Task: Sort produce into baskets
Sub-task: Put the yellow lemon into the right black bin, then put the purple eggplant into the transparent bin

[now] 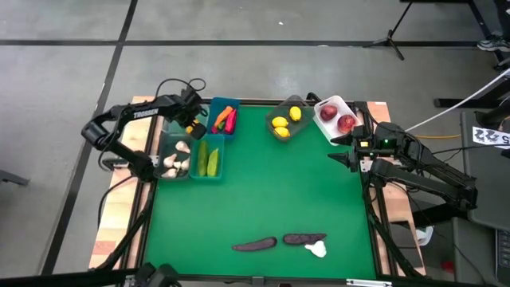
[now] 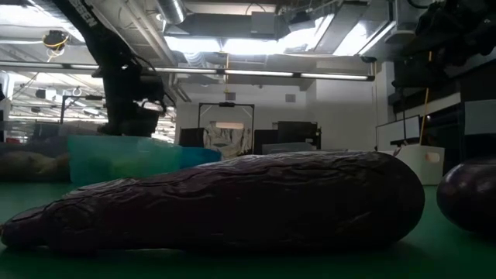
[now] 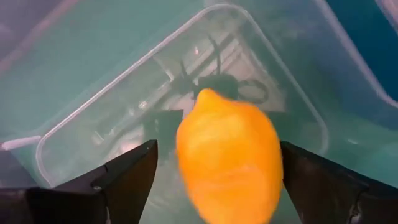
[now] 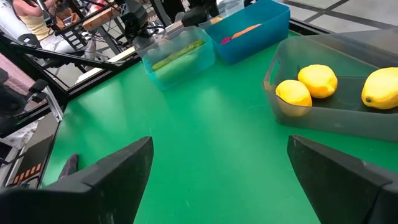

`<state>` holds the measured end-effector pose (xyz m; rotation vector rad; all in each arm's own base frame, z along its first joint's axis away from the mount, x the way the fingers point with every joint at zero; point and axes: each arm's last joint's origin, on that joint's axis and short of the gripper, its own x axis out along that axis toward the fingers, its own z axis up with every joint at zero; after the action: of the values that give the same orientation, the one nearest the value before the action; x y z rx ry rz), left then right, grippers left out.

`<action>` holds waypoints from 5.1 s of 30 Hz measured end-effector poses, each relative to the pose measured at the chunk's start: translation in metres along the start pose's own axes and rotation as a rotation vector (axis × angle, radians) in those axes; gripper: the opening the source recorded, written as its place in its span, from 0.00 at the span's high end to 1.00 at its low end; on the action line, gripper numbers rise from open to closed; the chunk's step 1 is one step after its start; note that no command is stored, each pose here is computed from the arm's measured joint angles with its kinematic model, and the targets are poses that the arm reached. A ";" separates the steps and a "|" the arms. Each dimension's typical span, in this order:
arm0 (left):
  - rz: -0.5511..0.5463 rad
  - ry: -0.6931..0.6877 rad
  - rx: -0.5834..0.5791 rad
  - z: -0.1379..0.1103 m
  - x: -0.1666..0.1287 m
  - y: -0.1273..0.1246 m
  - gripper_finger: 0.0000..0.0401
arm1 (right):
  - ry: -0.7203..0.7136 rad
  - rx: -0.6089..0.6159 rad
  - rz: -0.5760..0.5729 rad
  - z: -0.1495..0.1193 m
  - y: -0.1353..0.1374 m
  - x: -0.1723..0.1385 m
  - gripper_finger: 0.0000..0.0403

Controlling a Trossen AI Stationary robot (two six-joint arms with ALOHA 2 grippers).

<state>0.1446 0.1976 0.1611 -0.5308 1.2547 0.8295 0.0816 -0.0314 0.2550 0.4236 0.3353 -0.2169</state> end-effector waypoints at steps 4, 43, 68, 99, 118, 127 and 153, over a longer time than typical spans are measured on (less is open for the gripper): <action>0.007 0.025 0.001 0.000 0.006 0.000 0.22 | 0.000 0.000 0.000 0.000 0.000 0.000 0.08; -0.209 -0.475 -0.058 0.102 -0.133 -0.063 0.46 | 0.001 0.000 -0.001 0.000 0.000 0.000 0.08; -0.511 -0.782 0.000 0.162 -0.046 -0.212 0.46 | 0.001 0.003 -0.001 0.000 0.000 0.000 0.08; -0.255 -0.689 0.226 0.210 0.015 -0.273 0.45 | 0.001 0.004 0.001 0.000 0.000 0.000 0.08; -0.318 -0.674 0.361 0.203 -0.028 -0.283 0.22 | 0.001 0.005 0.000 0.000 0.000 0.000 0.08; -0.421 -0.596 0.703 0.108 -0.144 -0.339 0.23 | 0.002 0.005 0.001 0.000 0.000 0.000 0.08; -0.524 -0.706 0.786 -0.081 -0.063 -0.519 0.23 | 0.004 0.064 0.024 -0.007 -0.004 0.008 0.08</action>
<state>0.4986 -0.1959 0.1566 0.0929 0.6402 0.0150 0.0860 -0.0329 0.2444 0.4907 0.3277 -0.2039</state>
